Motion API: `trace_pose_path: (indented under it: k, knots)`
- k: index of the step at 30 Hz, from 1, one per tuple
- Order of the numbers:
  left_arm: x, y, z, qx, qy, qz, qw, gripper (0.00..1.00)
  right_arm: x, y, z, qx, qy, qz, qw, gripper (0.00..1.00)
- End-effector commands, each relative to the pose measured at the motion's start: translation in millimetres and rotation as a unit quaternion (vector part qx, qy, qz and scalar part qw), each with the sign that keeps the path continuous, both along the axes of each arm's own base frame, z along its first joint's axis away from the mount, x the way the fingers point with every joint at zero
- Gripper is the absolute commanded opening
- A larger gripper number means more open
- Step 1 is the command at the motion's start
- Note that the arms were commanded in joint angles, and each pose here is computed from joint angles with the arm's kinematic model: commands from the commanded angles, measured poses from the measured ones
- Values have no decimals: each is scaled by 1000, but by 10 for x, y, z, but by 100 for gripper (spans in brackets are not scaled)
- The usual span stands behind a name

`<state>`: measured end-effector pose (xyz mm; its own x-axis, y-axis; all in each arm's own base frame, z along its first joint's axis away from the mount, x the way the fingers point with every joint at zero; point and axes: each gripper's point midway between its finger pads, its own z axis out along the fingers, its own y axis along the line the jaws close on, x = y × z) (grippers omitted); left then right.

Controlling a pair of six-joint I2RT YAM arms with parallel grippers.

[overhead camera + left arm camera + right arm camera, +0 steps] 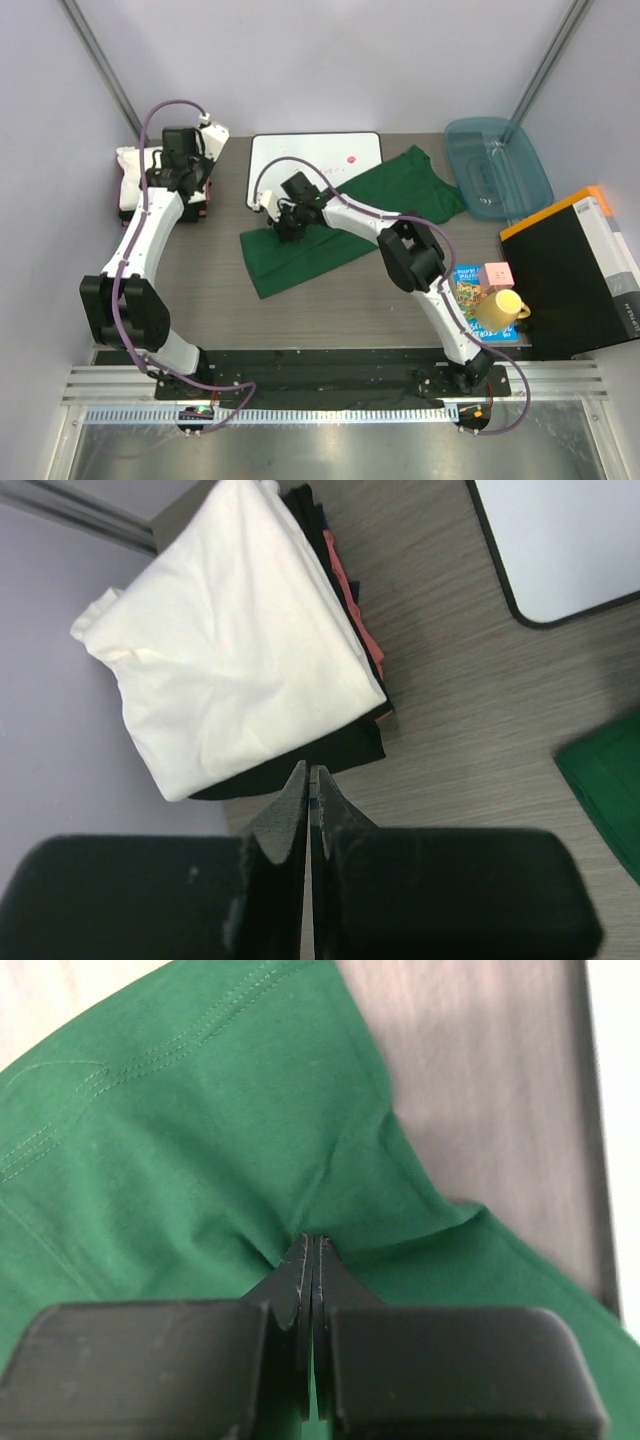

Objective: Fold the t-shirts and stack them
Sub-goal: Rotate the tshirt 90 degrees

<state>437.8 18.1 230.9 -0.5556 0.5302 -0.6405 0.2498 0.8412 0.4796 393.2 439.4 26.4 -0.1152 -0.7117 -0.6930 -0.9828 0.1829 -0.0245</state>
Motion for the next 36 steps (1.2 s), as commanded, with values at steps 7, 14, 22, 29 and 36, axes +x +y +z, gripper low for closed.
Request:
trace_pose_path:
  k: [7,14,22,29,36]
  knots:
    - [170,-155,309,-5,-39,-57,998,0,-1150,-1067,-498,-148,127,-26,980,1]
    - [60,-181,339,-13,-31,-58,998,0,-1831,-1653,-524,-191,164,-21,968,1]
    - [-1,-377,373,-5,-27,-82,996,0,-1806,-1733,-217,-184,122,-18,975,5]
    - [90,-535,458,-2,-34,-94,995,0,-458,-1459,1026,-73,-58,-124,988,42]
    - [189,-672,497,-1,-37,-106,994,0,987,-1923,1374,-68,-160,-304,937,10]
